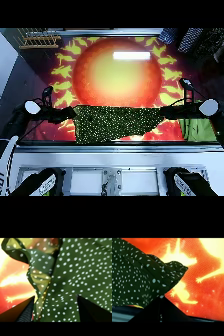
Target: Fold the clothes and pants, and hang the long-sleeved shirts on hangers.
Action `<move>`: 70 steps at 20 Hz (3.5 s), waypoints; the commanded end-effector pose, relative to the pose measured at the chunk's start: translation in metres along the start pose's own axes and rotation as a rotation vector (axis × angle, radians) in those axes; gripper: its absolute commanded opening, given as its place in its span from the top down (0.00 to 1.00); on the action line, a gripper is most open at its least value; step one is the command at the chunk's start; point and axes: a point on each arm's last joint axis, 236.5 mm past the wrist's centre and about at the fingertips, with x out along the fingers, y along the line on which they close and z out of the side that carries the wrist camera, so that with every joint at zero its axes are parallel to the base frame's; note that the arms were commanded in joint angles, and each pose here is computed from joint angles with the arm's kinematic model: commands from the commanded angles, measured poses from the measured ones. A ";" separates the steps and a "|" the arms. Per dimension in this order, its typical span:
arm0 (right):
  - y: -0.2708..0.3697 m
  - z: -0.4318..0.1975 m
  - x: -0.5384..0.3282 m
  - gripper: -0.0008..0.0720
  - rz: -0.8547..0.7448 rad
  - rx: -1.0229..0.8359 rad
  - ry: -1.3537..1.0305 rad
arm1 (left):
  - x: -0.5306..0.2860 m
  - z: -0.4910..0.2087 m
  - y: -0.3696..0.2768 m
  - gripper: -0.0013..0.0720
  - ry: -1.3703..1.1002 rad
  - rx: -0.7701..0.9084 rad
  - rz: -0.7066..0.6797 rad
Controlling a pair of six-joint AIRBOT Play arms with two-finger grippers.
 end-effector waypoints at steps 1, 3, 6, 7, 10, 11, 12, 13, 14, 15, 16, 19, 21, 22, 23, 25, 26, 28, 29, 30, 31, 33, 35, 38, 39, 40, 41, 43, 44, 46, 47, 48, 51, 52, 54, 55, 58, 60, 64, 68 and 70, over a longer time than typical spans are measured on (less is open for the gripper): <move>0.000 0.000 0.002 0.98 0.001 0.002 0.000 | 0.037 -0.011 -0.002 0.23 0.053 -0.030 -0.046; 0.000 0.000 0.002 0.98 0.000 0.001 0.001 | 0.050 -0.001 -0.016 0.23 0.041 -0.007 -0.081; 0.000 0.000 0.002 0.98 0.000 0.001 0.001 | 0.060 0.032 -0.027 0.23 0.006 0.017 -0.082; 0.000 0.000 0.002 0.98 0.000 0.001 0.001 | 0.063 0.042 -0.029 0.23 0.006 0.019 -0.083; 0.000 0.000 0.002 0.98 0.000 0.001 0.001 | 0.077 0.055 -0.032 0.23 0.055 0.027 -0.084; 0.000 0.000 0.002 0.98 0.000 0.001 0.001 | 0.081 0.056 -0.033 0.23 0.083 0.026 -0.087; 0.000 0.000 0.002 0.98 0.000 0.001 0.001 | 0.084 0.055 -0.034 0.23 0.103 0.025 -0.090; 0.000 0.000 0.002 0.98 0.000 0.001 0.001 | 0.085 0.055 -0.035 0.24 0.118 0.028 -0.091; 0.000 0.000 0.002 0.98 0.000 0.002 0.001 | 0.085 0.056 -0.036 0.24 0.128 0.031 -0.094; -0.001 0.000 0.002 0.98 0.000 0.002 0.003 | 0.084 0.057 -0.037 0.24 0.125 0.033 -0.095; -0.001 0.000 0.003 0.98 0.000 0.002 0.003 | 0.081 0.058 -0.039 0.24 0.118 0.036 -0.098; -0.001 0.001 0.004 0.98 -0.001 0.004 0.000 | 0.070 0.063 -0.044 0.83 0.088 0.075 -0.105; -0.001 0.001 0.005 0.98 -0.001 0.005 0.005 | 0.067 0.064 -0.045 0.82 0.081 0.083 -0.107; -0.002 0.000 0.006 0.98 -0.001 0.006 0.008 | 0.069 0.063 -0.044 0.82 0.087 0.082 -0.104; -0.001 0.000 0.006 0.98 0.002 0.008 0.010 | 0.072 0.062 -0.043 0.82 0.092 0.077 -0.104; 0.000 0.000 0.007 0.98 0.005 0.010 0.010 | 0.078 0.059 -0.040 0.82 0.108 0.069 -0.100; 0.000 0.000 0.007 0.98 0.005 0.010 0.010 | 0.081 0.058 -0.039 0.82 0.117 0.065 -0.098; 0.000 0.000 0.007 0.98 0.005 0.010 0.010 | 0.086 0.055 -0.037 0.82 0.133 0.057 -0.097; 0.000 0.000 0.007 0.98 0.005 0.010 0.010 | 0.087 0.053 -0.036 0.82 0.140 0.054 -0.097; -0.001 0.000 0.007 0.98 0.005 0.010 0.011 | 0.088 0.053 -0.036 0.83 0.143 0.052 -0.097; -0.001 0.000 0.008 0.98 0.004 0.010 0.011 | 0.088 0.053 -0.037 0.96 0.142 0.047 -0.102; -0.001 0.013 0.004 0.98 -0.001 0.001 -0.041 | 0.078 0.061 -0.041 0.98 0.108 0.057 -0.108; 0.004 0.042 -0.020 0.98 -0.011 -0.054 -0.134 | 0.031 0.099 -0.056 0.98 -0.030 0.087 -0.136; 0.036 0.103 -0.102 0.98 0.002 -0.178 -0.372 | -0.107 0.162 -0.096 0.98 -0.364 0.186 -0.196; 0.047 0.118 -0.134 0.98 0.008 -0.202 -0.455 | -0.165 0.172 -0.111 0.98 -0.495 0.227 -0.211; 0.059 0.130 -0.168 0.98 0.013 -0.226 -0.537 | -0.221 0.175 -0.125 0.98 -0.619 0.265 -0.224; 0.069 0.138 -0.199 0.98 0.017 -0.248 -0.612 | -0.272 0.172 -0.136 0.98 -0.736 0.297 -0.233; 0.085 0.141 -0.250 0.98 0.025 -0.281 -0.731 | -0.351 0.150 -0.153 0.98 -0.908 0.353 -0.244; 0.091 0.140 -0.270 0.98 0.028 -0.293 -0.781 | -0.385 0.135 -0.162 0.98 -0.985 0.382 -0.250; 0.099 0.135 -0.303 0.98 0.033 -0.308 -0.880 | -0.437 0.103 -0.176 0.98 -1.104 0.435 -0.258; 0.103 0.130 -0.317 0.98 0.035 -0.315 -0.919 | -0.455 0.088 -0.182 0.98 -1.148 0.454 -0.265; 0.105 0.123 -0.329 0.98 0.037 -0.322 -0.948 | -0.472 0.073 -0.186 0.98 -1.198 0.469 -0.273; 0.111 0.108 -0.351 0.98 0.040 -0.337 -0.999 | -0.512 0.041 -0.192 0.98 -1.338 0.487 -0.295; 0.112 0.103 -0.355 0.98 0.042 -0.341 -1.009 | -0.525 0.034 -0.192 0.98 -1.392 0.484 -0.305; 0.113 0.094 -0.357 0.98 0.042 -0.346 -0.998 | -0.547 0.020 -0.193 0.98 -1.483 0.480 -0.325; 0.112 0.089 -0.354 0.98 0.043 -0.343 -0.977 | -0.552 0.018 -0.193 0.98 -1.501 0.479 -0.328; 0.105 0.076 -0.324 0.98 0.059 -0.282 -0.831 | -0.535 0.042 -0.190 0.98 -1.450 0.460 -0.317; 0.097 0.074 -0.290 0.98 0.066 -0.219 -0.687 | -0.495 0.080 -0.183 0.98 -1.327 0.431 -0.296; 0.071 0.098 -0.192 0.98 0.047 -0.123 -0.396 | -0.379 0.172 -0.176 0.98 -1.059 0.367 -0.290; 0.020 0.137 -0.070 0.98 -0.043 -0.043 -0.178 | -0.255 0.257 -0.174 0.98 -0.956 0.329 -0.262; 0.000 0.163 -0.016 0.98 -0.063 -0.011 -0.176 | -0.202 0.285 -0.164 0.98 -0.925 0.285 -0.241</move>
